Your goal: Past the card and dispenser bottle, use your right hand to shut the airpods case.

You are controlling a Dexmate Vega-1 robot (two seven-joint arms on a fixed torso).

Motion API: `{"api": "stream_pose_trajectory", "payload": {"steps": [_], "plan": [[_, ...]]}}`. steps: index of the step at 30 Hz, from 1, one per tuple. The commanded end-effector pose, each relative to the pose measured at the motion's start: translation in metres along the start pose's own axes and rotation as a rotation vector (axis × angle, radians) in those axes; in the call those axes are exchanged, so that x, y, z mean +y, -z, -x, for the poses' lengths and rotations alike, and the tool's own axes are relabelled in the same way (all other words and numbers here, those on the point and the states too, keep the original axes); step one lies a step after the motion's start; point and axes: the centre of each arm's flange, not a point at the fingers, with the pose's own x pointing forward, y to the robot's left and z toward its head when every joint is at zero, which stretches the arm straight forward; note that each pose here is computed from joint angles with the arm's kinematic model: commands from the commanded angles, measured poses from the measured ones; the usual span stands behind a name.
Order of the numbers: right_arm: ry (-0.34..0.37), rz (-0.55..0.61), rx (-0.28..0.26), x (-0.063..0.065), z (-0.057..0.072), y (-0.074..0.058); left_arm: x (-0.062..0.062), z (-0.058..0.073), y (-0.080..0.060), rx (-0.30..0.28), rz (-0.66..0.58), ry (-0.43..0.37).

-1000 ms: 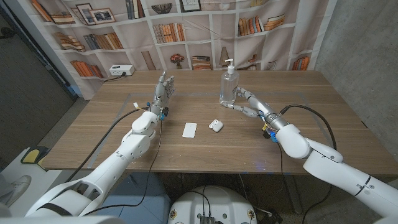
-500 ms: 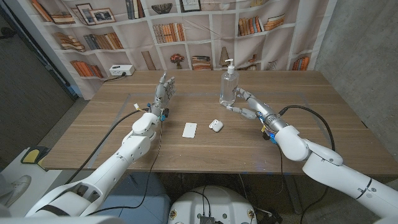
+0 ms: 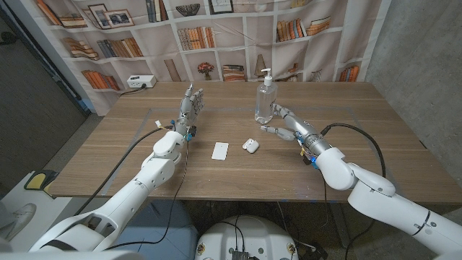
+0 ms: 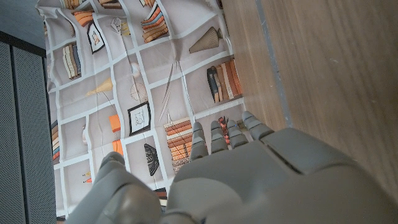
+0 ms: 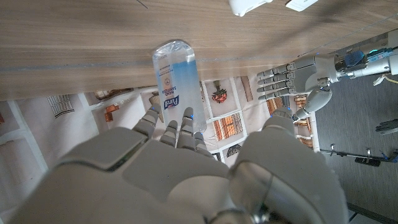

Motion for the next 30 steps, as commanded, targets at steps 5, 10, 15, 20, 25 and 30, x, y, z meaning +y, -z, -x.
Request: {"api": "stream_pose_trajectory", "payload": {"steps": [5,10,15,20,25,30], "plan": [[-0.019,0.03,0.004,0.004,-0.002,-0.008,-0.002,0.002,0.0,-0.003,0.0,0.002],[-0.02,0.041,0.005,0.005,-0.001,-0.01,-0.001,0.004,-0.001,-0.004,-0.001,0.001],[-0.034,0.063,0.01,0.007,-0.002,-0.015,-0.003,0.004,-0.001,-0.006,0.002,0.003],[-0.027,0.074,0.001,0.008,-0.002,-0.018,-0.004,0.005,-0.001,-0.009,0.013,0.005],[-0.037,0.09,-0.001,0.01,-0.002,-0.021,-0.003,0.006,0.002,-0.002,0.015,-0.003],[-0.059,0.091,0.01,0.011,-0.004,-0.022,-0.003,0.007,0.003,0.001,0.016,-0.003]]}}
